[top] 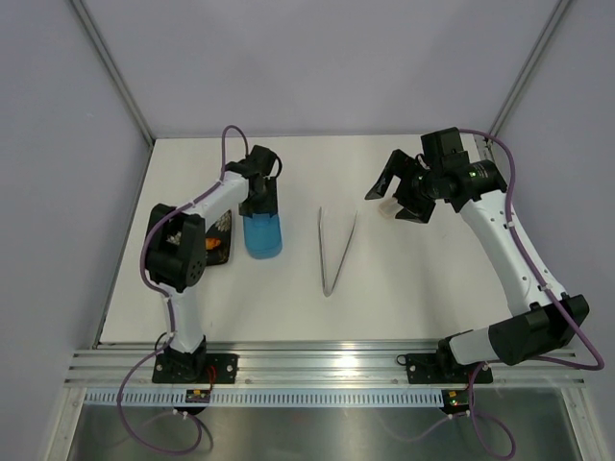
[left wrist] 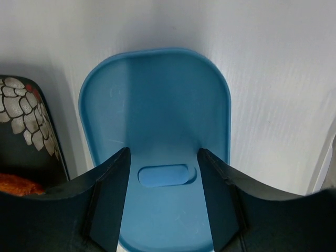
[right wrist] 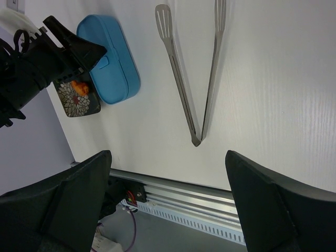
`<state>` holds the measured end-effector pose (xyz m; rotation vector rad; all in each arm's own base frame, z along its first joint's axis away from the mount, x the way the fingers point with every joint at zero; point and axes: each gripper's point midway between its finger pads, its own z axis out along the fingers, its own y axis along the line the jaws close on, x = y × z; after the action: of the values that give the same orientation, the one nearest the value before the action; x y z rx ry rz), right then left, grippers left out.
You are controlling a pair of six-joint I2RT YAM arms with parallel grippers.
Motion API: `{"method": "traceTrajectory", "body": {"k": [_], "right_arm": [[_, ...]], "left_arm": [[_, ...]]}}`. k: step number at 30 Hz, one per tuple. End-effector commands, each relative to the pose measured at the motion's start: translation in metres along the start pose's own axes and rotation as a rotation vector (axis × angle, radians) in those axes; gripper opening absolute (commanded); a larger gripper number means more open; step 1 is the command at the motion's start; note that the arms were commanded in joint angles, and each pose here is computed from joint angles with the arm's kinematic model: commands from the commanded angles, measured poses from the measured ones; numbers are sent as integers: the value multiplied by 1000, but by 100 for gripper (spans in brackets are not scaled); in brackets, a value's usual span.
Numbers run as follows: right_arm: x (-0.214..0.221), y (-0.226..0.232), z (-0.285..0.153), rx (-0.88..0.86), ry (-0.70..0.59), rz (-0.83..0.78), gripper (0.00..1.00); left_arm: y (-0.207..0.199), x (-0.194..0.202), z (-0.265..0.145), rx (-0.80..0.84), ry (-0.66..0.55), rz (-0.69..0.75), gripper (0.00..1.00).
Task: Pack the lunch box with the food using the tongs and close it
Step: Close the box lid on the packing box.
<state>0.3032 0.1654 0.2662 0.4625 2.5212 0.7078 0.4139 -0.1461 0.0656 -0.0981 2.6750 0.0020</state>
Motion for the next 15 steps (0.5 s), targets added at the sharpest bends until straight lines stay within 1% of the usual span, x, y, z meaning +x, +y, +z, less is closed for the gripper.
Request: {"method": "traceTrajectory", "body": {"k": [1, 5, 8, 9, 11, 12, 13, 14, 15], "right_arm": [[-3, 6, -10, -23, -32, 1, 97], [-3, 6, -8, -27, -27, 4, 97], [-2, 6, -7, -29, -25, 6, 97], [-2, 6, -6, -28, -26, 4, 97], [-1, 5, -5, -28, -22, 8, 97], [-1, 5, -4, -27, -22, 7, 97], [-1, 5, -4, -29, -23, 8, 97], [0, 4, -3, -27, -19, 10, 97], [0, 4, -2, -28, -15, 11, 97]], "left_arm": [[3, -35, -49, 9, -115, -13, 57], [6, -58, -94, 34, -221, -35, 58], [7, -52, -106, 51, -224, -47, 58], [6, -47, -105, 57, -218, -49, 58], [9, -25, -94, 51, -170, -54, 58], [8, -20, -93, 61, -173, -57, 58], [7, -12, -87, 72, -153, -71, 58], [10, 9, -73, 64, -103, -66, 58], [6, 16, -65, 79, -88, -73, 58]]}}
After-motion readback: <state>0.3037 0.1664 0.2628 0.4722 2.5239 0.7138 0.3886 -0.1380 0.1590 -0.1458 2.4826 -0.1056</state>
